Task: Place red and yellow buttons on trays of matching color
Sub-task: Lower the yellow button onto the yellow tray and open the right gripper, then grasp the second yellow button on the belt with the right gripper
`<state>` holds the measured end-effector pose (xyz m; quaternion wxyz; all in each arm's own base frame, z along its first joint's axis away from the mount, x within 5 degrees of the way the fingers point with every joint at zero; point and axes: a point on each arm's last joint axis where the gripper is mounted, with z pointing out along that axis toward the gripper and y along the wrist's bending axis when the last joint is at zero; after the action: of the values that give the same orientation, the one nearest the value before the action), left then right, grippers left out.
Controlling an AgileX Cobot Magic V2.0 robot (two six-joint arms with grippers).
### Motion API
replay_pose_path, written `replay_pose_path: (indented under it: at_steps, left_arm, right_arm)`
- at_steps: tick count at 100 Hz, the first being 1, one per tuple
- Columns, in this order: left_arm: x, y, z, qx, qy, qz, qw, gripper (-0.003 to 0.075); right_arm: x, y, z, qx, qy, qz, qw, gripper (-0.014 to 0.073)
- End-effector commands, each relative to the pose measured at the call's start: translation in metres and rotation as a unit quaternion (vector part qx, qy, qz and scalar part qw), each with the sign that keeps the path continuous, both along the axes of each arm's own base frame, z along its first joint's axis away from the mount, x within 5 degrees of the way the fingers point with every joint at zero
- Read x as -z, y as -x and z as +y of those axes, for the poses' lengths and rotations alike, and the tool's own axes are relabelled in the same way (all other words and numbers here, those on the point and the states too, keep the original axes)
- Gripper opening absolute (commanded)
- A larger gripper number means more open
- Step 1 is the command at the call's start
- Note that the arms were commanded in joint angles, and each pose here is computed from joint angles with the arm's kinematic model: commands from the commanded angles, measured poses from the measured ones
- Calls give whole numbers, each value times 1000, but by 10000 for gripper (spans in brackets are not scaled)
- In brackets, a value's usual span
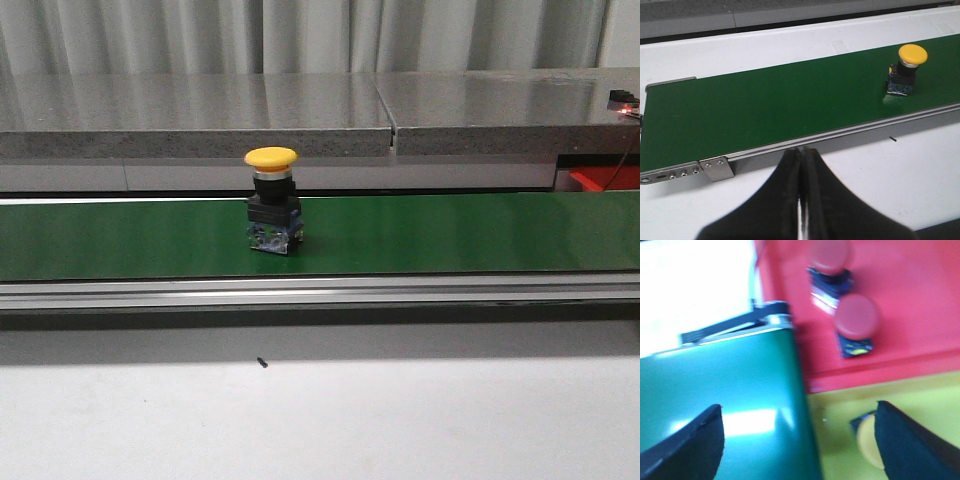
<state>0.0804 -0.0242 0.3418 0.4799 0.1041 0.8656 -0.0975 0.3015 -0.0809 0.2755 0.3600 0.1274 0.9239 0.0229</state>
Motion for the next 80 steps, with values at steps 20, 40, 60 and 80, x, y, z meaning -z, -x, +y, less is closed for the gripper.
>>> replay_pose_path:
  at_steps: [20, 40, 60, 80]
  left_arm:
    - [-13, -2, -1, -3, 18, -39, 999, -20]
    - [-13, -2, -1, -3, 18, -39, 999, -20]
    - [-13, -2, -1, -3, 18, -39, 999, -20]
    - [-13, -2, -1, -3, 18, -39, 999, -20]
  right_arm:
    - [-48, 13, 59, -102, 27, -71, 992, 608]
    - [-53, 20, 102, -189, 45, -74, 978, 608]
    - [-50, 30, 147, -315, 77, -59, 944, 608]
    - [-48, 34, 168, -365, 90, -63, 925, 608]
